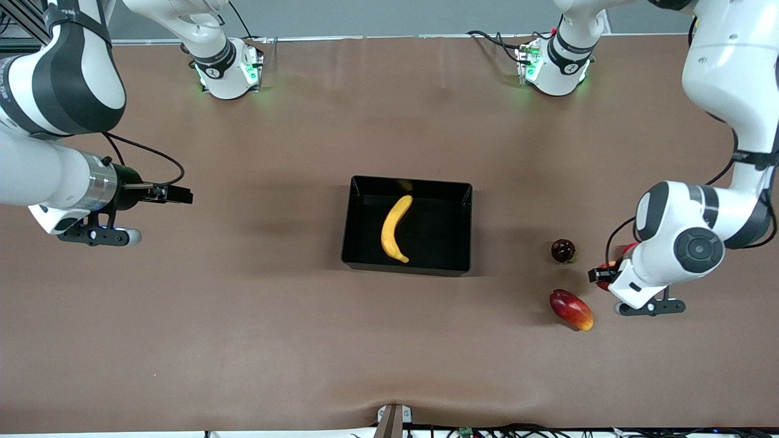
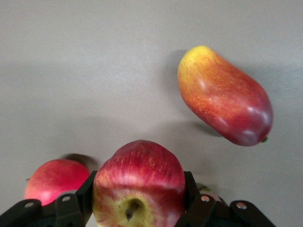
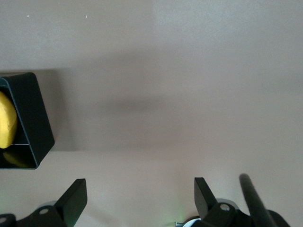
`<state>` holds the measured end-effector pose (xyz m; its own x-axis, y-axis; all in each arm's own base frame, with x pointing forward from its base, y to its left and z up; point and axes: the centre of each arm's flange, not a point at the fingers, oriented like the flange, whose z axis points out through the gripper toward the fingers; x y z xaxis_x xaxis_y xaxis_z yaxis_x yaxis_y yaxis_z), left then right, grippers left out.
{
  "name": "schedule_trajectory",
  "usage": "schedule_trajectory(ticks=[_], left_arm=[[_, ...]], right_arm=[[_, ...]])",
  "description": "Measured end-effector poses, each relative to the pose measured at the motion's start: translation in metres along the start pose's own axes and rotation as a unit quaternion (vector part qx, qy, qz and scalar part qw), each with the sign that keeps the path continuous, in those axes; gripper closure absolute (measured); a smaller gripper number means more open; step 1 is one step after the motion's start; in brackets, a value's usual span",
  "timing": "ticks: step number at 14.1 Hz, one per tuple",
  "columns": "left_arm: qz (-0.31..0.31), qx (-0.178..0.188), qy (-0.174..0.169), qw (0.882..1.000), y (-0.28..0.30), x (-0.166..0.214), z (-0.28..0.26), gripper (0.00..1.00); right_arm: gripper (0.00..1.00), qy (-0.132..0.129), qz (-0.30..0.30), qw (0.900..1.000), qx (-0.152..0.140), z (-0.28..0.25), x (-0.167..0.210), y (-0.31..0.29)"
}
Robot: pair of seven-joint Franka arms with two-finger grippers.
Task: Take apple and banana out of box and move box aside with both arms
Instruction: 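Carry the apple out and set it beside the larger red apple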
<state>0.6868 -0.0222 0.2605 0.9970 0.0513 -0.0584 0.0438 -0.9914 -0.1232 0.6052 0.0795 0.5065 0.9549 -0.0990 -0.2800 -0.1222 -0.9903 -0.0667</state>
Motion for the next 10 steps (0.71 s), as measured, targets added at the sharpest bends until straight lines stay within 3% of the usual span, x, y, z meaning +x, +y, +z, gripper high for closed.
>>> schedule_trajectory(ticks=[8, 10], left_arm=[[0.001, -0.008, -0.008, 1.000, -0.012, 0.004, 0.061, 0.26], [0.000, -0.008, -0.004, 1.000, -0.013, 0.005, 0.058, 0.11]], right_arm=[[0.00, 0.004, 0.034, 0.999, 0.001, 0.026, 0.015, -0.016], [0.00, 0.007, 0.039, 0.999, 0.000, 0.034, 0.015, -0.028]])
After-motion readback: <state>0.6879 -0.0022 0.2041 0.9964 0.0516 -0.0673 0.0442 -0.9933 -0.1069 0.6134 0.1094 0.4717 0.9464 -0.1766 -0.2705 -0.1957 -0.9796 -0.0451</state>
